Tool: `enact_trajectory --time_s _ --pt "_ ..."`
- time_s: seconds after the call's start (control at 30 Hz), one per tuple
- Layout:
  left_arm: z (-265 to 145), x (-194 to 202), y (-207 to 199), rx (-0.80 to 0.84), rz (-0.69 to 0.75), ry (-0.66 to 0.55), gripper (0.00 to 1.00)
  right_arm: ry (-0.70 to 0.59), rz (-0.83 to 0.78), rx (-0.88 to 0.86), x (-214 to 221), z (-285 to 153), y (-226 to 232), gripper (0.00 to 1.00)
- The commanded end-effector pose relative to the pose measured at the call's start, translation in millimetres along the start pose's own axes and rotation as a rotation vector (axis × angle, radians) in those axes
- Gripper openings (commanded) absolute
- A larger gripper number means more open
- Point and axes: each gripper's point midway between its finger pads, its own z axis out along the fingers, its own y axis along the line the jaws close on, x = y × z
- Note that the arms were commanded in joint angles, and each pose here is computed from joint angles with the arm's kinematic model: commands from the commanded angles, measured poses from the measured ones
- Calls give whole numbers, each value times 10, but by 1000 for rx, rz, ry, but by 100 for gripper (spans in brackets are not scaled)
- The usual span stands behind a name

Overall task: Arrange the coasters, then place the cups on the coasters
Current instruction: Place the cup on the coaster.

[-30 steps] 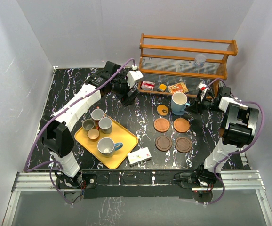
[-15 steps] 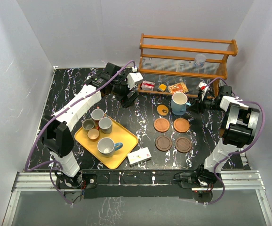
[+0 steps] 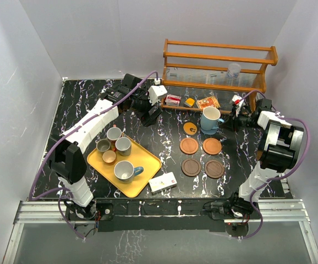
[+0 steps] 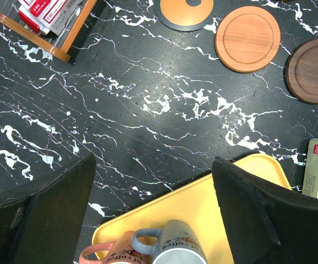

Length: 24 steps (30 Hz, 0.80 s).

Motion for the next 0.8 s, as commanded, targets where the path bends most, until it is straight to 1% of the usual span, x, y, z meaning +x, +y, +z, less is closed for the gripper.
enact_trajectory --time_s 0.0,0.2,0.57,0.77 --pt "-141 -94 -57 0 29 -33 86 -13 -87 7 -200 -104 -23 14" --pt "-133 -80 -61 3 29 -30 86 18 -108 6 -179 -134 -17 14" --pt "-125 -64 -76 9 31 -26 86 35 -131 11 -193 -159 -38 14" --pt "-123 -61 -75 9 32 -26 86 50 -143 11 -151 -169 -29 16"
